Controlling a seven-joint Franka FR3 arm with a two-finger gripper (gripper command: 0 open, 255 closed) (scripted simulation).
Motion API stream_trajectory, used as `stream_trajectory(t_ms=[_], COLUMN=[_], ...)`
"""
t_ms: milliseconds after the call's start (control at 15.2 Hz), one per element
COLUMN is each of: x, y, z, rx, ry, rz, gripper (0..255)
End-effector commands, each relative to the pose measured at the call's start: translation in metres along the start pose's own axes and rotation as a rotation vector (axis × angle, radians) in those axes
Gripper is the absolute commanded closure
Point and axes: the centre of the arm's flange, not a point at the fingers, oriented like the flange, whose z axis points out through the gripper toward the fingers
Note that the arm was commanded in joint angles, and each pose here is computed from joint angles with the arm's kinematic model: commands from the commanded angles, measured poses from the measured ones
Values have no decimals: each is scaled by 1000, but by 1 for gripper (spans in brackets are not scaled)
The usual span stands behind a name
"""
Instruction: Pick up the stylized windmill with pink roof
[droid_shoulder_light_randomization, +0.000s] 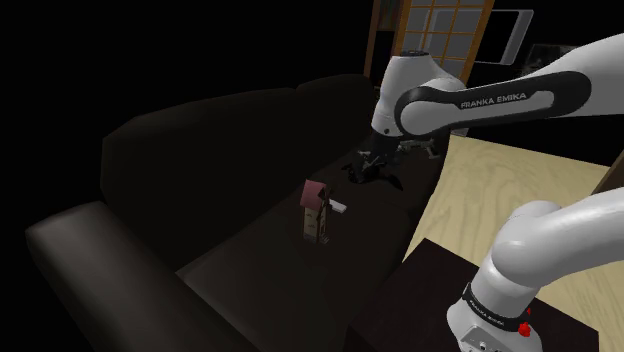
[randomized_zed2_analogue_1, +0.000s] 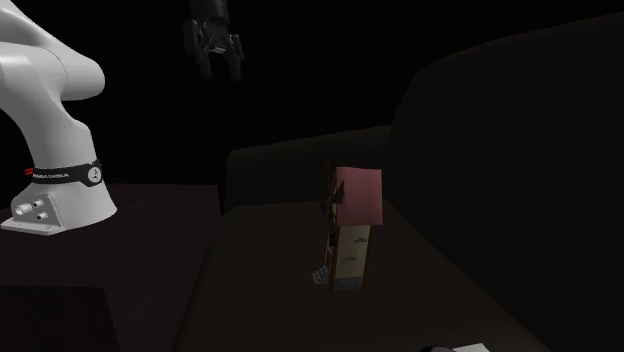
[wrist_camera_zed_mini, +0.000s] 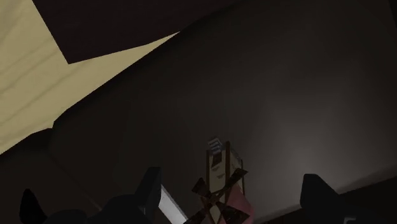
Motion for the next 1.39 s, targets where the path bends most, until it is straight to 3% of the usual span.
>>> stream_trajectory(t_ms=[0,660,1320], x=[7,46,106], y=[-12,-64,-97], z=[20,135,247], rx=[-6,-54,-102], ry=[23,118,213], rz=[58,332,606], gripper=[0,0,0])
